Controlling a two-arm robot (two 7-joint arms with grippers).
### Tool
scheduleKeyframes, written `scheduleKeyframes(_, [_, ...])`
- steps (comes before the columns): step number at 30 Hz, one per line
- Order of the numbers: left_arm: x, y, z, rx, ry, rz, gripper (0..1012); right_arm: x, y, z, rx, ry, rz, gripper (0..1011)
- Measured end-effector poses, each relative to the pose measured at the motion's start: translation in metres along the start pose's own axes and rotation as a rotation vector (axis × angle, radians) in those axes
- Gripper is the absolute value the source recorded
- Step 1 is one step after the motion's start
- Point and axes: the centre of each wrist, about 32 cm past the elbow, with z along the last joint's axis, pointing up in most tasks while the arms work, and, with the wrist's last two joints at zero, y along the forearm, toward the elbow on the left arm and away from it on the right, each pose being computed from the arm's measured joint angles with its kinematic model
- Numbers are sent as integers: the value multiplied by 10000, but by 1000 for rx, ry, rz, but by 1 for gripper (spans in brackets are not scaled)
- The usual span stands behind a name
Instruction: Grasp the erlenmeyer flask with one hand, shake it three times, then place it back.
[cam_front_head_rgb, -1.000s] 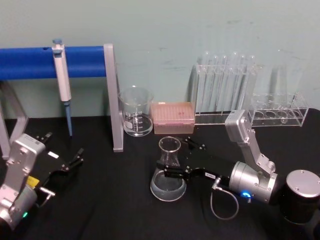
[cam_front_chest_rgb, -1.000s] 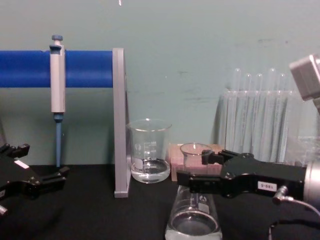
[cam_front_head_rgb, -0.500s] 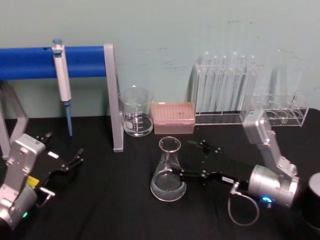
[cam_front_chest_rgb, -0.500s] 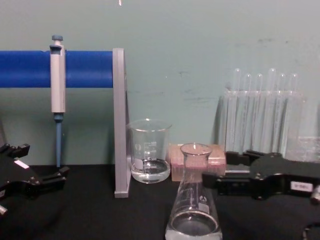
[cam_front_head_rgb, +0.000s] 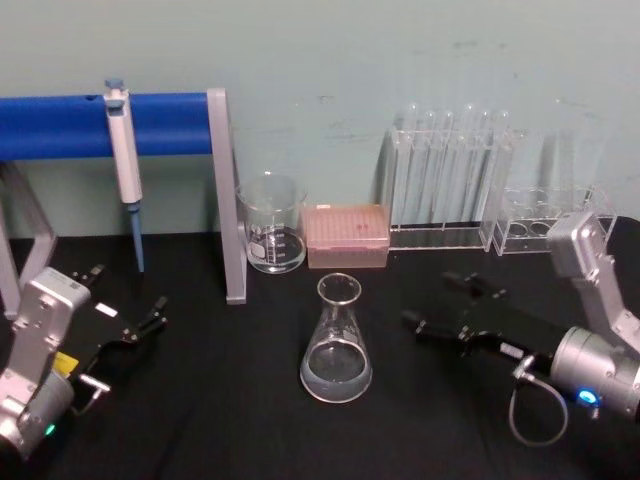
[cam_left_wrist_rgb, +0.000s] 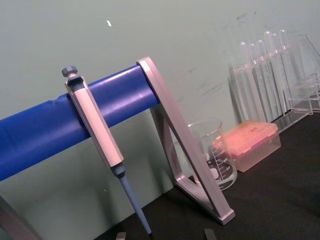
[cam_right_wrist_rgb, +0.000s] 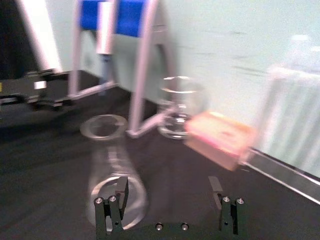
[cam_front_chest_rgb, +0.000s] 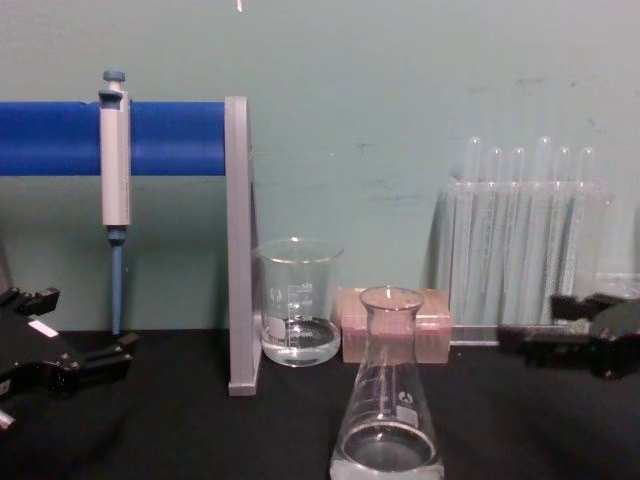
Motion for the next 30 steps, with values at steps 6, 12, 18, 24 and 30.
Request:
scheduleKeyframes(6, [0, 0, 0, 0, 0, 0, 1001, 30, -17, -20, 16, 13, -181, 1000])
scheduleKeyframes(12, [0, 0, 0, 0, 0, 0, 1001, 10, 57, -85, 36, -9, -311, 1000])
scheduleKeyframes(18, [0, 0, 0, 0, 0, 0, 1001, -17, 144, -127, 33, -9, -350, 1000])
scheduleKeyframes(24, [0, 0, 0, 0, 0, 0, 1001, -35, 221, -187, 14, -4, -353, 1000])
scheduleKeyframes(30, [0, 0, 0, 0, 0, 0, 1001, -40, 261, -211, 14, 4, -360, 1000])
